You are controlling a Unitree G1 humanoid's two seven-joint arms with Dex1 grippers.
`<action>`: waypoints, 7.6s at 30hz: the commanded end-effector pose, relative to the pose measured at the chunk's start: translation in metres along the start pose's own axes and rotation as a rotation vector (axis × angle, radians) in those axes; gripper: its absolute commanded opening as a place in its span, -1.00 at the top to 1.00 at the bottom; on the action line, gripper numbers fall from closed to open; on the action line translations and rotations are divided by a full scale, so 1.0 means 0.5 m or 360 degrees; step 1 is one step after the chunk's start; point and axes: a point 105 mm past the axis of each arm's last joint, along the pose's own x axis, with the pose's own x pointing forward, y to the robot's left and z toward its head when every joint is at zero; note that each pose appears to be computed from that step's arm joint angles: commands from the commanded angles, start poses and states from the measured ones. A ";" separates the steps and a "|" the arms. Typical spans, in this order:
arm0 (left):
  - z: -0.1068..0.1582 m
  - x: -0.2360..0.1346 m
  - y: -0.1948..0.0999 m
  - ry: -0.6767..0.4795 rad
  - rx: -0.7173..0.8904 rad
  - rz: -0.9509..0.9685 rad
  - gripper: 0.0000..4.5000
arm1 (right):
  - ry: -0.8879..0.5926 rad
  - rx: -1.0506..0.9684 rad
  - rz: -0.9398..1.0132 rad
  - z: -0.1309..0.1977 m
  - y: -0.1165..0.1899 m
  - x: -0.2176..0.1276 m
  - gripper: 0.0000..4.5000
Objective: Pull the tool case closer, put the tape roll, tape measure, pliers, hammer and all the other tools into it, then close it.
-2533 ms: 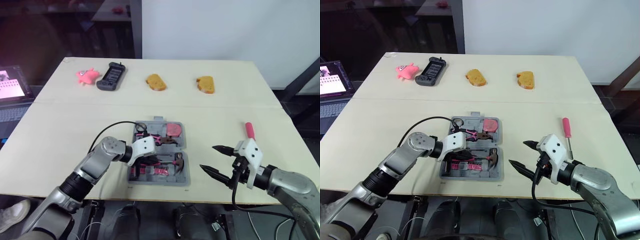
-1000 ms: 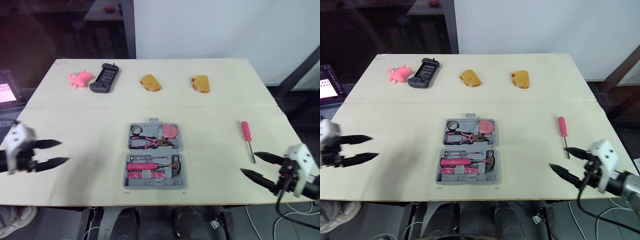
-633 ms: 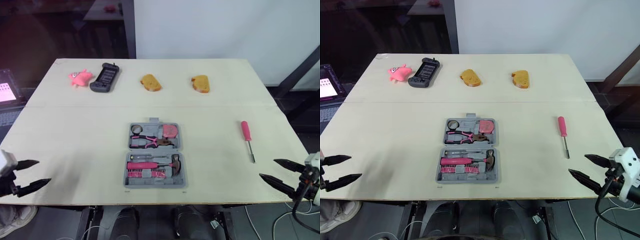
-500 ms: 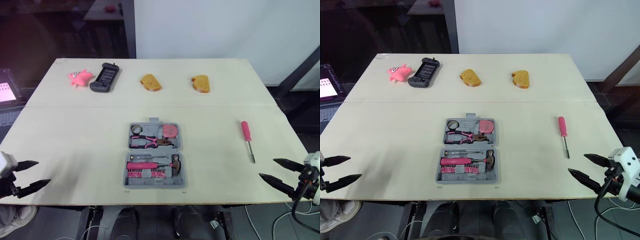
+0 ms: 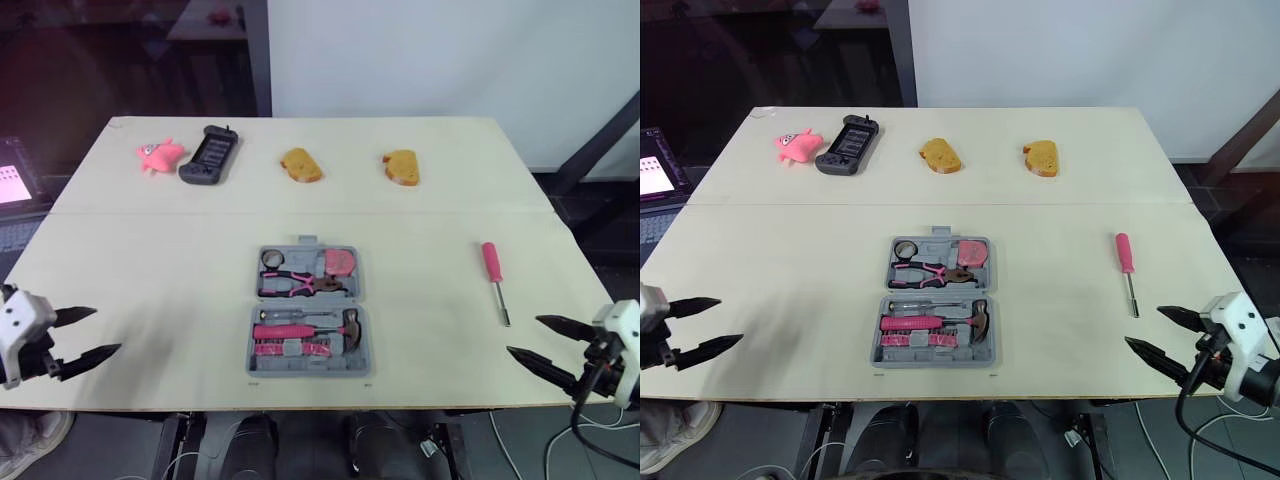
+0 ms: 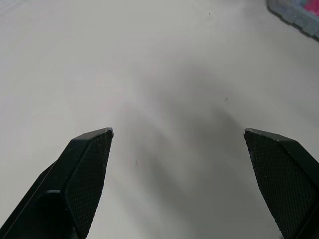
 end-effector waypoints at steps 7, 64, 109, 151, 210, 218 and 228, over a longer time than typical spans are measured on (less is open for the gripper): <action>0.125 0.115 -0.157 -0.0379 0.0146 -0.0418 -0.96 | -0.0056 0.0173 -0.0516 0.054 -0.002 0.087 -1.00; 0.284 0.160 -0.301 -0.0681 0.0183 -0.0617 -1.00 | 0.0531 0.0623 -0.1171 0.001 -0.225 0.246 0.46; 0.144 0.032 -0.184 -0.0279 0.0157 -0.0641 -1.00 | 0.0576 -0.1201 0.1177 0.243 0.429 0.327 0.82; 0.118 0.027 -0.198 -0.0221 0.0211 -0.0831 -1.00 | 0.0873 -0.1164 0.1162 0.170 0.539 0.410 0.82; 0.115 0.048 -0.187 -0.0214 0.0189 -0.0770 -1.00 | 0.0526 -0.0760 0.1184 0.108 0.487 0.406 0.97; 0.115 0.048 -0.188 -0.0208 0.0186 -0.0769 -1.00 | 0.0573 -0.0771 0.1197 0.098 0.492 0.404 0.97; 0.115 0.062 -0.154 -0.0241 0.0057 -0.0584 -1.00 | -0.0189 -0.0618 0.1212 0.287 0.460 0.350 0.97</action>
